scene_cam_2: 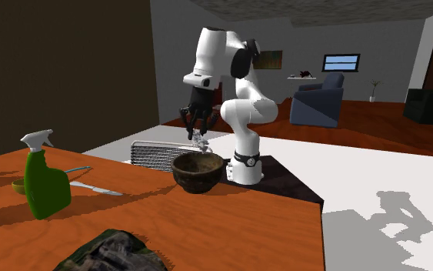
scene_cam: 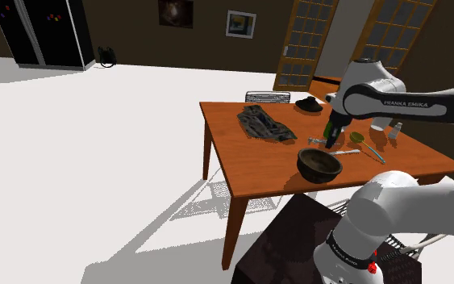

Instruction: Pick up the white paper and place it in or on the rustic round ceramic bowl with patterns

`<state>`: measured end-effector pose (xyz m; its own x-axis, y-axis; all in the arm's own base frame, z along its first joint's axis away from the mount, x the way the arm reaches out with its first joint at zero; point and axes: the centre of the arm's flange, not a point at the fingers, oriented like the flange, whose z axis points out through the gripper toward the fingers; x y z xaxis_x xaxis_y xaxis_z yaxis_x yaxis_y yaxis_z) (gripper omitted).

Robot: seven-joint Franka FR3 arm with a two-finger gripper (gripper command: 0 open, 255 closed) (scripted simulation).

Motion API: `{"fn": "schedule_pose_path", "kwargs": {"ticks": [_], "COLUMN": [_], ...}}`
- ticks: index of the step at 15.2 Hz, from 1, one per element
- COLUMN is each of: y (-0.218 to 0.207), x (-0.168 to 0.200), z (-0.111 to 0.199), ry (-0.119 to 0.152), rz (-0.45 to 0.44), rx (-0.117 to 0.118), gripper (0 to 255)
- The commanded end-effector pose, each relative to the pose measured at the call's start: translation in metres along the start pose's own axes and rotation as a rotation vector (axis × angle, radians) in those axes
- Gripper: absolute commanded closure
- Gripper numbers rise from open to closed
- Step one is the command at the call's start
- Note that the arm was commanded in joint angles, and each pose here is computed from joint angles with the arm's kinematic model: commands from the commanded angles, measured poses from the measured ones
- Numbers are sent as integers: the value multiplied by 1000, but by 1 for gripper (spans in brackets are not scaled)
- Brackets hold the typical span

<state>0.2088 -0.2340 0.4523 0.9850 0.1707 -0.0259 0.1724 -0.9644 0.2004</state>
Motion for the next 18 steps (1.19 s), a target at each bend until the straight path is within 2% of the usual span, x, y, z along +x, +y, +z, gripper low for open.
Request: {"fn": "schedule_pose_path", "kwargs": {"ticks": [1, 13, 18], "y": [-2, -15, -15], "x": [-4, -2, -2], "z": [10, 72, 72], "ry": [0, 0, 0], "rz": [-1, -1, -1], "rx": [0, 0, 0], "gripper": [255, 255, 255]}}
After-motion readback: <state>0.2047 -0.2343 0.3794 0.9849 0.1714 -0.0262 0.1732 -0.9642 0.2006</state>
